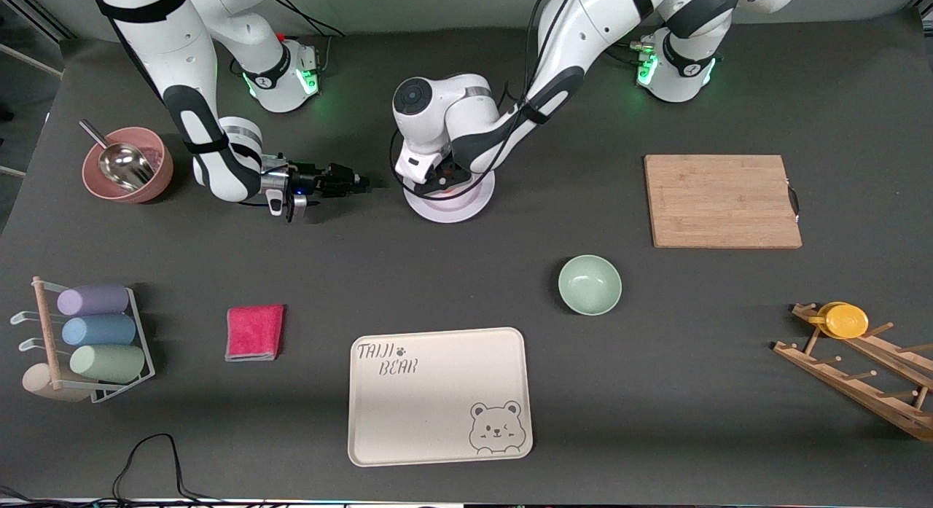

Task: Place orange and plate with both arms
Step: 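Carry the orange over the white plate with the left gripper, then release the orange onto the plate and raise the left gripper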

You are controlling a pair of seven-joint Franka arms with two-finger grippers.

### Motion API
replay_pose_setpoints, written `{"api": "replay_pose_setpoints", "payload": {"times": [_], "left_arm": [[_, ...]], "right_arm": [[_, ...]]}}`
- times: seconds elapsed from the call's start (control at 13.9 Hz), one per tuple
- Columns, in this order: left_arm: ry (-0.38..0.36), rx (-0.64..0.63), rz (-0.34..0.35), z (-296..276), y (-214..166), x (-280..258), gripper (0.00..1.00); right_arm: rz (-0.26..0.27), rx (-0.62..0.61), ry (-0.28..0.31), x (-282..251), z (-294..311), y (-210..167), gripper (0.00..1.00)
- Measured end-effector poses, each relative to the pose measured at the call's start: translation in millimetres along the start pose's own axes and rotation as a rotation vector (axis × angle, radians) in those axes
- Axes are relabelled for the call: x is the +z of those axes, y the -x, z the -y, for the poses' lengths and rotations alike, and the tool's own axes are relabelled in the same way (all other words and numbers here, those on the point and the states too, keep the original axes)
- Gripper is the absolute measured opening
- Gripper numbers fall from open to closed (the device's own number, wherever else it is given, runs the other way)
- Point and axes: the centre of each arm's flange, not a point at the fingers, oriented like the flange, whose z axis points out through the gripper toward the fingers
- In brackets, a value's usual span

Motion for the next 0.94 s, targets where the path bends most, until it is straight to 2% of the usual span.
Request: {"api": "replay_pose_setpoints", "payload": {"times": [0.07,0.22,0.29,0.65,0.94], "left_arm": [[-0.002,0.001,0.002,0.1,0.2,1.8,0.70],[-0.005,0.002,0.003,0.2,0.6,3.9,0.87],[-0.005,0.002,0.003,0.2,0.6,4.0,0.98],[0.017,-0.012,-0.006,-4.6,-10.0,-8.5,1.00],[0.027,-0.037,-0.021,4.1,-54.4,-54.5,1.00]], "right_arm": [[0.000,0.000,0.000,0.0,0.0,0.0,0.40],[-0.001,0.001,-0.001,0.2,-0.4,0.2,0.40],[-0.003,0.003,-0.002,0.3,-0.6,0.2,0.40],[-0.007,0.006,-0.003,1.0,-2.0,-0.6,0.40],[-0.019,0.009,-0.007,1.4,-1.6,-2.0,0.40]]}}
